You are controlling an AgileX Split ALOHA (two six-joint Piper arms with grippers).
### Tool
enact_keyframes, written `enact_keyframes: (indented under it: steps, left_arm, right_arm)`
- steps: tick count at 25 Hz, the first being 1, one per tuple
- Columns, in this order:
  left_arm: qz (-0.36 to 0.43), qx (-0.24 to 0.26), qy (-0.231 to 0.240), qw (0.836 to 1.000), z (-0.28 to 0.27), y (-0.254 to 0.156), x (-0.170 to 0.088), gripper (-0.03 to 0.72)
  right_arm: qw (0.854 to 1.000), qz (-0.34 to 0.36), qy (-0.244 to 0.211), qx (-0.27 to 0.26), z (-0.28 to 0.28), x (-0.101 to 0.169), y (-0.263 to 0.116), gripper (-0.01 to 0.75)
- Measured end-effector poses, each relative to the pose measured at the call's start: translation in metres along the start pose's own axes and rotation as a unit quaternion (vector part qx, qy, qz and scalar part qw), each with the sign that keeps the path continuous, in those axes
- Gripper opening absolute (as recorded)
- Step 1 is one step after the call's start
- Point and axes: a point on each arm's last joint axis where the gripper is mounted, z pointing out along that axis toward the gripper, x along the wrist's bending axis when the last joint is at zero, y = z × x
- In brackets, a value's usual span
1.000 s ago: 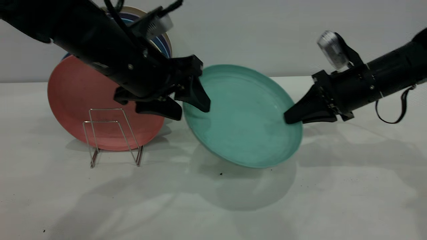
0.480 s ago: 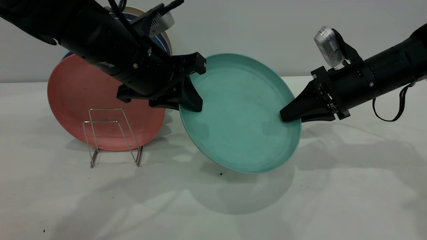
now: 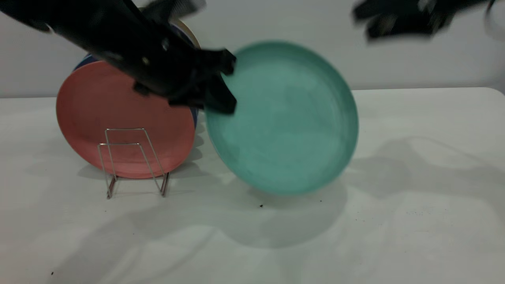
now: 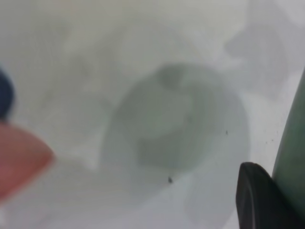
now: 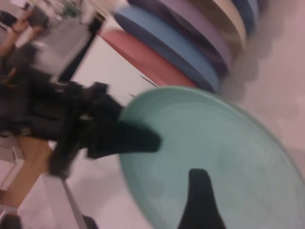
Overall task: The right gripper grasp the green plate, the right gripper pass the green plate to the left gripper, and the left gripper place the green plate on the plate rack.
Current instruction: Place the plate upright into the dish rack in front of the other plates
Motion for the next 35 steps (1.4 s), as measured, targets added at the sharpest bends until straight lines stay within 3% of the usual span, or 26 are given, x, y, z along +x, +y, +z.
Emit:
enact_keyframes:
  steps: [4, 7, 13, 17, 22, 24, 27, 35]
  left_arm:
    - [0.102, -0.016, -0.004, 0.995, -0.040, 0.013, 0.008, 0.070]
    - [0.178, -0.022, 0.009, 0.984, -0.077, 0.019, 0.017, 0.070]
    - [0.303, -0.040, 0.091, 0.948, -0.146, 0.025, 0.044, 0.070]
    - [0.401, -0.034, 0.133, 0.906, -0.170, 0.024, 0.062, 0.070]
    - [0.555, -0.003, 0.150, 0.818, -0.177, 0.022, 0.073, 0.070]
    - [0.581, 0.002, 0.151, 0.800, -0.178, 0.022, 0.073, 0.070]
    - [0.590, 0.004, 0.151, 0.793, -0.177, 0.022, 0.073, 0.070]
    - [0.570, 0.026, 0.154, 0.807, -0.152, 0.018, 0.096, 0.069]
  right_arm:
    - [0.998, -0.039, -0.039, 0.023, -0.043, 0.053, 0.014, 0.542]
    - [0.992, -0.056, -0.096, 0.064, -0.068, 0.092, 0.013, 0.509]
    - [0.972, -0.064, -0.204, 0.101, -0.105, 0.159, -0.006, 0.480]
    - [0.969, -0.058, -0.218, 0.098, -0.120, 0.189, -0.043, 0.480]
    - [0.968, -0.050, -0.220, 0.110, -0.127, 0.210, -0.112, 0.479]
    - [0.966, -0.042, -0.225, 0.121, -0.127, 0.211, -0.142, 0.479]
    - [0.961, -0.040, -0.247, 0.120, -0.130, 0.217, -0.182, 0.479]
    - [0.930, -0.046, -0.360, 0.063, -0.149, 0.226, -0.249, 0.479]
